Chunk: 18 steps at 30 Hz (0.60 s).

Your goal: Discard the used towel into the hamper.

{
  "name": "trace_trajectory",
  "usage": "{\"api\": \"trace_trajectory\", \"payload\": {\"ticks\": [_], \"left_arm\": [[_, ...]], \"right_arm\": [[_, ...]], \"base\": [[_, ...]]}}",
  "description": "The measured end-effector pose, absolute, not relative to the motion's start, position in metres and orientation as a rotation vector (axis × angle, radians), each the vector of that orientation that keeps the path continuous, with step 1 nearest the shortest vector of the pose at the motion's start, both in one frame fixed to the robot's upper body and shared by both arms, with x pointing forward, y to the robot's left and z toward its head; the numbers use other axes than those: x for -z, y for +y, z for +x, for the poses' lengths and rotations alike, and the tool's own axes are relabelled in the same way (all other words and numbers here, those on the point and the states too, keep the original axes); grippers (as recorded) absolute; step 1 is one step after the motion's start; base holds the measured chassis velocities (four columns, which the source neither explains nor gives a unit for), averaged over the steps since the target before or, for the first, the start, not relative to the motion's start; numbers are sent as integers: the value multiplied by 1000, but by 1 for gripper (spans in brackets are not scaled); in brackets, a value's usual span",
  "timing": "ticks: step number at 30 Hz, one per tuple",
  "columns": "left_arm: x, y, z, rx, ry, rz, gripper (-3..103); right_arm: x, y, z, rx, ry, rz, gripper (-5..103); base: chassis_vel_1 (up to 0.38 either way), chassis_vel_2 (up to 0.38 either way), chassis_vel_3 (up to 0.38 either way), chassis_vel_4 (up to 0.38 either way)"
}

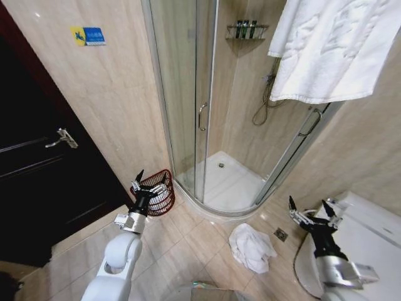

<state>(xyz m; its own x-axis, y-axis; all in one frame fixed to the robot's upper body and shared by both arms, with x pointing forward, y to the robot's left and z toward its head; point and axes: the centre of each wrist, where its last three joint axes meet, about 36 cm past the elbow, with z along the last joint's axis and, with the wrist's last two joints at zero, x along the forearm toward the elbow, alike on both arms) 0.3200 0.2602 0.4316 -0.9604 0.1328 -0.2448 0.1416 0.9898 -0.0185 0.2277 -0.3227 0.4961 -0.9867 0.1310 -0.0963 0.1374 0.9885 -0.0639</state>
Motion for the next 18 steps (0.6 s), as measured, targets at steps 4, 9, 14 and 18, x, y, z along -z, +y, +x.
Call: {"api": "trace_trajectory", "payload": {"ticks": [4, 9, 14, 18], "left_arm": [[-432, 260, 319, 53, 2888, 201, 100], [-429, 261, 319, 62, 2895, 193, 100], [-414, 264, 313, 66, 2920, 149, 100], [-408, 262, 317, 71, 2929, 151, 100]], "right_arm": [[-522, -325, 251, 110, 3004, 178, 100], [-566, -338, 280, 125, 2928, 101, 100], [-608, -357, 312, 161, 2847, 38, 100], [-643, -366, 325, 205, 2773, 13, 100]], "base": [[0, 0, 0, 0], [0, 0, 0, 0], [0, 0, 0, 0], [0, 0, 0, 0]]}}
